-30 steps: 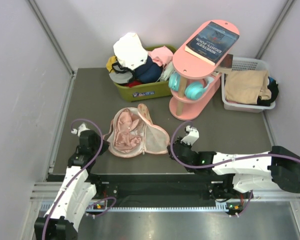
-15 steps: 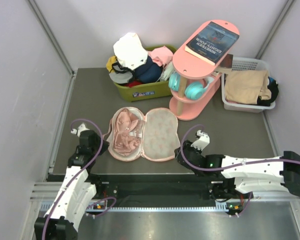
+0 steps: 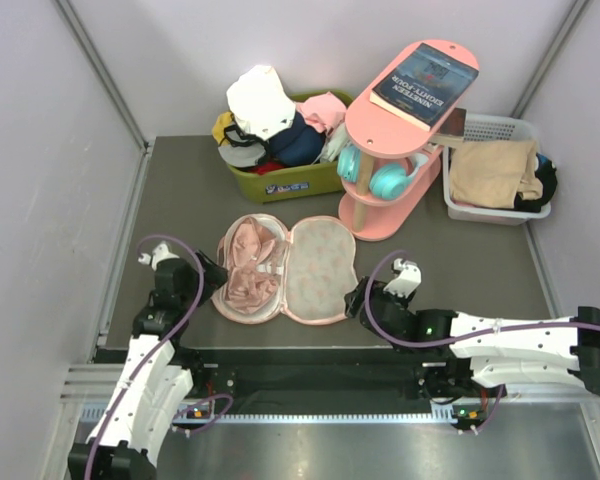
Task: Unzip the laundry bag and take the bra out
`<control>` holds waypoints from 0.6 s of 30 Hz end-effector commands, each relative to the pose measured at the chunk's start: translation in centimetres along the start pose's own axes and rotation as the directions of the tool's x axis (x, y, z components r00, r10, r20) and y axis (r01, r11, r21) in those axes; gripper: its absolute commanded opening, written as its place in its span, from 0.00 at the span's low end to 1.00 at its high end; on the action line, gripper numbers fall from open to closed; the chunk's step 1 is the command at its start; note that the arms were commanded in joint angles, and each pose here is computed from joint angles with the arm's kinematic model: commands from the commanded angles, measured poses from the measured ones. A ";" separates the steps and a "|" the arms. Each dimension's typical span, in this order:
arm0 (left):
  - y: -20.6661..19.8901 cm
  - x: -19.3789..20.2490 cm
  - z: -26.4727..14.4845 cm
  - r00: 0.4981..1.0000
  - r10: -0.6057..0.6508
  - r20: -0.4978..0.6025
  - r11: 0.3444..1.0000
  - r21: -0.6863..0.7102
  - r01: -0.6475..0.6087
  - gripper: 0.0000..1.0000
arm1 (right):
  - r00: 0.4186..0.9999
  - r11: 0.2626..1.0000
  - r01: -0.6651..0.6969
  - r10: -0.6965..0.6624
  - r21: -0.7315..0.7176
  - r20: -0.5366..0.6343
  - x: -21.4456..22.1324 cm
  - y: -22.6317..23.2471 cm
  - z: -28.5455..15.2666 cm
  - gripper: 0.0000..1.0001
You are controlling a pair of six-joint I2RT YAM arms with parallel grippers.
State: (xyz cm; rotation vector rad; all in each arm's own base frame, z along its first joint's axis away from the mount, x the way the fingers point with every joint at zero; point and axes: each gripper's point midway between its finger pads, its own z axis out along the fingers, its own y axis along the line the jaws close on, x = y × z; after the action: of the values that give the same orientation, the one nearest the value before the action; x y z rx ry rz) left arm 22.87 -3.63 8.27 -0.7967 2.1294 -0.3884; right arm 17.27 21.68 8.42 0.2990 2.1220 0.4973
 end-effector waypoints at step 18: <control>-7.6 -0.6 2.8 0.969 0.231 -0.087 0.942 0.270 -0.200 0.78 | 0.998 0.995 0.045 -0.041 -0.084 0.049 -1.0 2.7 0.2 0.87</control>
State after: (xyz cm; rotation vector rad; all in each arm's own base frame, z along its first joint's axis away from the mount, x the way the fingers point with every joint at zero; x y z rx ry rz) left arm 25.96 -7.18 8.49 -0.5067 2.2817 -0.5009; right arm 17.82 22.86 9.33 0.2128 2.0816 0.5147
